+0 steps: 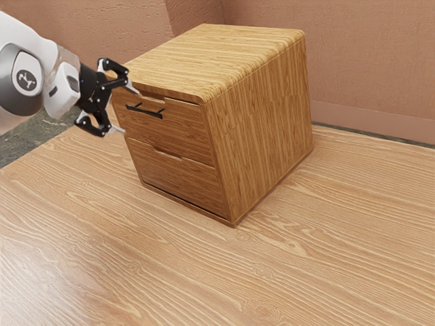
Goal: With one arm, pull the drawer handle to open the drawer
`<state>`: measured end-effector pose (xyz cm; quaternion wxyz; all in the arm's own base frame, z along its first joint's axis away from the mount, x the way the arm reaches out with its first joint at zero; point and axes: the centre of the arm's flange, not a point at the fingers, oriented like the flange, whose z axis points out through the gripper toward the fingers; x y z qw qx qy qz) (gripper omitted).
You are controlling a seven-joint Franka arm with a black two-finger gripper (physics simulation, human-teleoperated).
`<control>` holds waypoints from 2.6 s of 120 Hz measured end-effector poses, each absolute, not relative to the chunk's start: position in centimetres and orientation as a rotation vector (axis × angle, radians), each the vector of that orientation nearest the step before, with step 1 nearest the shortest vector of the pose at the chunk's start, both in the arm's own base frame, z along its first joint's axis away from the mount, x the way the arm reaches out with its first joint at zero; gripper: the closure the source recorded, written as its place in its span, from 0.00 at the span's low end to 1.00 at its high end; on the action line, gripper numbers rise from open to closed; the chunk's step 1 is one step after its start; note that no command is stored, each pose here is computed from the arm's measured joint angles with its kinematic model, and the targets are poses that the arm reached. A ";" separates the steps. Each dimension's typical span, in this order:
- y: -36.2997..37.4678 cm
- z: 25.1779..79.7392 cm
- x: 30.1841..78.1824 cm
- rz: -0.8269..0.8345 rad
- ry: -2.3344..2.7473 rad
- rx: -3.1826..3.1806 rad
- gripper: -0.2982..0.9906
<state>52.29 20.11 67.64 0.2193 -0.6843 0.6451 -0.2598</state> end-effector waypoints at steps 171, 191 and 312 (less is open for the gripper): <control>21.1 65.4 53.4 -0.775 1.886 -1.824 0.80; 20.9 65.6 51.0 -0.738 1.882 -1.850 0.82; 19.7 65.3 38.4 -0.699 1.764 -1.941 0.82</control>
